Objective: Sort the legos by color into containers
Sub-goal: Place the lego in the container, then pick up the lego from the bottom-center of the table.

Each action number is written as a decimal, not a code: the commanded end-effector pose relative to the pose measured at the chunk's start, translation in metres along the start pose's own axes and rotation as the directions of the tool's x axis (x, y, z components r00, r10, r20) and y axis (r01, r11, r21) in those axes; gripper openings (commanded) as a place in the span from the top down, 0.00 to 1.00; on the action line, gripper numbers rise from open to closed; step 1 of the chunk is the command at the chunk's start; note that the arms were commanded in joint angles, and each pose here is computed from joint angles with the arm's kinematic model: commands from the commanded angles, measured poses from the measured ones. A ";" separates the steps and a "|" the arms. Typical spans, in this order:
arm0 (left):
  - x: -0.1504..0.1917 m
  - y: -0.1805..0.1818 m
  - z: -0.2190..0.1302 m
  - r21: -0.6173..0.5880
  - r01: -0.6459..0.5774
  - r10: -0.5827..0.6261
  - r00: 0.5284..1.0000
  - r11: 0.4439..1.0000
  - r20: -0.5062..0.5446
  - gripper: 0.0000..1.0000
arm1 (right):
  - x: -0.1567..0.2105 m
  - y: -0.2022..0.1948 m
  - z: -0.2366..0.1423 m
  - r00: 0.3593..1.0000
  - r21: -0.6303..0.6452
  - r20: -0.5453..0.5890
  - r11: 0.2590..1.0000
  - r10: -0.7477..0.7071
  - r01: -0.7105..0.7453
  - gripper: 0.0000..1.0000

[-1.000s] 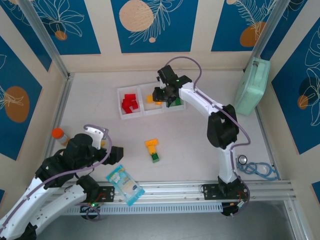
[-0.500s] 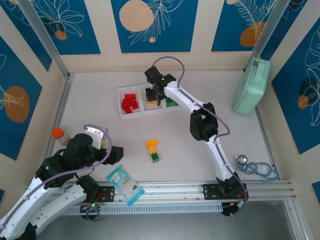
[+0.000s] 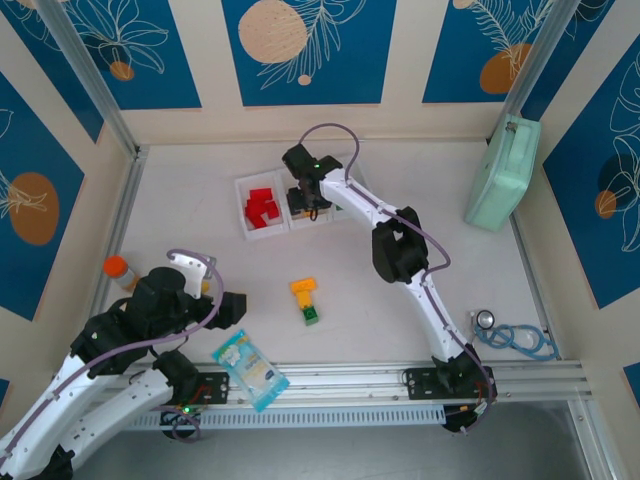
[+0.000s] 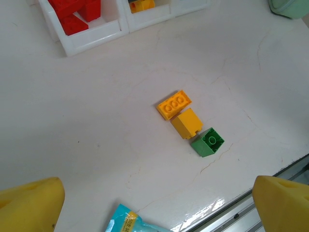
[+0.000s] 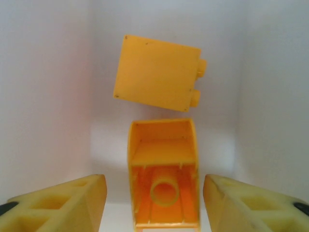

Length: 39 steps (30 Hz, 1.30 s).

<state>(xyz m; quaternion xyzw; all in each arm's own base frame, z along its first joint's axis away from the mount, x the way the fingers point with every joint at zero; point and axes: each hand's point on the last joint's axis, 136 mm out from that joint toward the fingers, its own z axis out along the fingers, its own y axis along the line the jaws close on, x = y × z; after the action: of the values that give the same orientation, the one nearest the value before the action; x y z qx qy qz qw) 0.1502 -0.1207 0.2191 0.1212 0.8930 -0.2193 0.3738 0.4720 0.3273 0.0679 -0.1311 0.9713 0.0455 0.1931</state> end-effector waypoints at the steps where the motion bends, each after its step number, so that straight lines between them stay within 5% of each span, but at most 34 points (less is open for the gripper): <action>1: -0.003 0.003 -0.002 -0.011 -0.004 0.005 1.000 1.000 0.026 0.01 | -0.005 0.010 -0.028 1.000 -0.030 0.018 1.000 0.001 0.000 0.25; 12: -0.003 0.003 -0.001 -0.012 -0.003 0.003 1.000 1.000 0.026 0.01 | -0.009 0.034 -0.114 0.995 -0.127 0.102 0.992 0.012 0.002 0.20; 22: -0.003 0.003 -0.001 -0.015 -0.003 0.003 1.000 1.000 0.027 0.01 | 0.028 0.039 -0.167 0.993 -0.195 0.117 0.981 0.017 0.006 0.21; 32: -0.003 0.002 -0.001 -0.007 -0.005 0.005 1.000 1.000 0.027 0.01 | 0.110 0.034 -0.167 0.998 -0.268 -0.009 0.961 0.064 -0.064 0.20; 39: -0.002 -0.001 -0.001 0.007 -0.005 0.005 1.000 1.000 0.019 0.01 | 0.159 0.037 -0.154 0.992 -0.227 -0.110 0.970 0.064 -0.087 0.10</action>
<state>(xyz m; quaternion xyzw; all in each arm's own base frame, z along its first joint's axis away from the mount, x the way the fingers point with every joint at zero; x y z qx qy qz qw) 0.1512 -0.1184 0.2201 0.1180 0.8921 -0.2155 0.3792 0.2801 0.2999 0.1444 -0.1250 0.9727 0.1419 0.1348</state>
